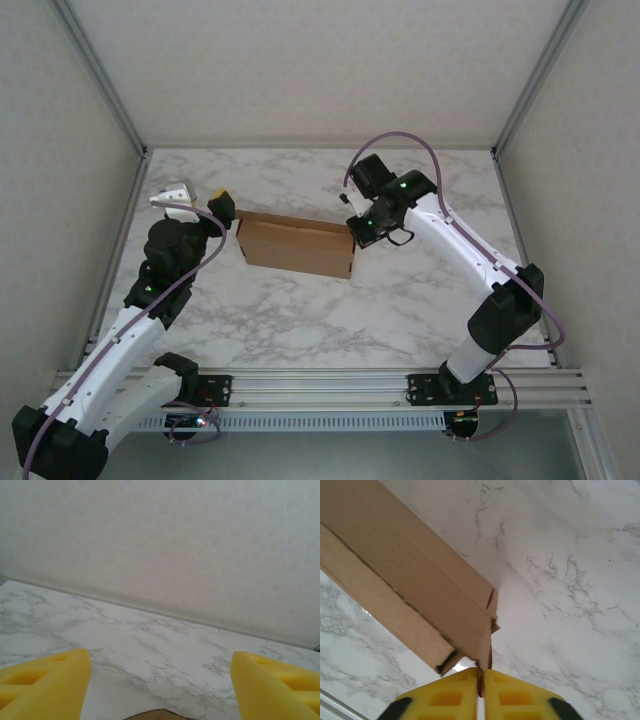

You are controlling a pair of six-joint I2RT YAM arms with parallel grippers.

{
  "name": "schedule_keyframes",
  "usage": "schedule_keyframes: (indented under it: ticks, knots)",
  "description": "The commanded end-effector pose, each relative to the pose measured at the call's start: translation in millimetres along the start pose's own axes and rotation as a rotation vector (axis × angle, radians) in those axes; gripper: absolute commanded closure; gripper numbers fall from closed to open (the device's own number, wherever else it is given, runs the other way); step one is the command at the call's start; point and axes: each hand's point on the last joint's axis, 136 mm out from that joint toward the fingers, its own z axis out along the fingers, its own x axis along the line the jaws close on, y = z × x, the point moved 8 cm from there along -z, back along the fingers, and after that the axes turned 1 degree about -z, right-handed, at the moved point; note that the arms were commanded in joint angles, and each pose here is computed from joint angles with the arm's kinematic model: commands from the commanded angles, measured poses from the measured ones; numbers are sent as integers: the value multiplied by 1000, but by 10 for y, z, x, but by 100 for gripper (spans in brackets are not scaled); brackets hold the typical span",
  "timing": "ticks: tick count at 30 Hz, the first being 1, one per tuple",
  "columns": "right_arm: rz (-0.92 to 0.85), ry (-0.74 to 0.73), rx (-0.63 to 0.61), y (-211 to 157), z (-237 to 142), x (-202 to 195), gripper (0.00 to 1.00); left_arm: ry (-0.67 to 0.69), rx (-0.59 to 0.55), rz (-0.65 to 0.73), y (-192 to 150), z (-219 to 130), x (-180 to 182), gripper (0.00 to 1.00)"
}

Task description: Fold the paper box

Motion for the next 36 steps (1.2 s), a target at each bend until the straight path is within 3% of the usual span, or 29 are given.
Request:
schedule_keyframes:
  ticks: [1, 6, 12, 17, 27, 36]
  knots:
    - [65, 9, 13, 41, -16, 23, 99, -5, -35, -3, 39, -24, -18, 26]
    - [188, 32, -7, 102, -6, 61, 100, -1, -37, -8, 43, -25, -13, 26]
    - [445, -134, 16, 129, 42, -54, 100, 5, -40, -12, 41, -24, -7, 26]
    - [576, -140, -20, 160, 3, -34, 100, 10, -40, -14, 36, -20, -2, 26]
    - [624, -203, -36, 124, 91, 38, 100, 19, -37, -20, 25, -12, 8, 26]
    - [729, -160, -49, 179, 44, 78, 100, 33, -32, -21, 11, 6, 18, 26]
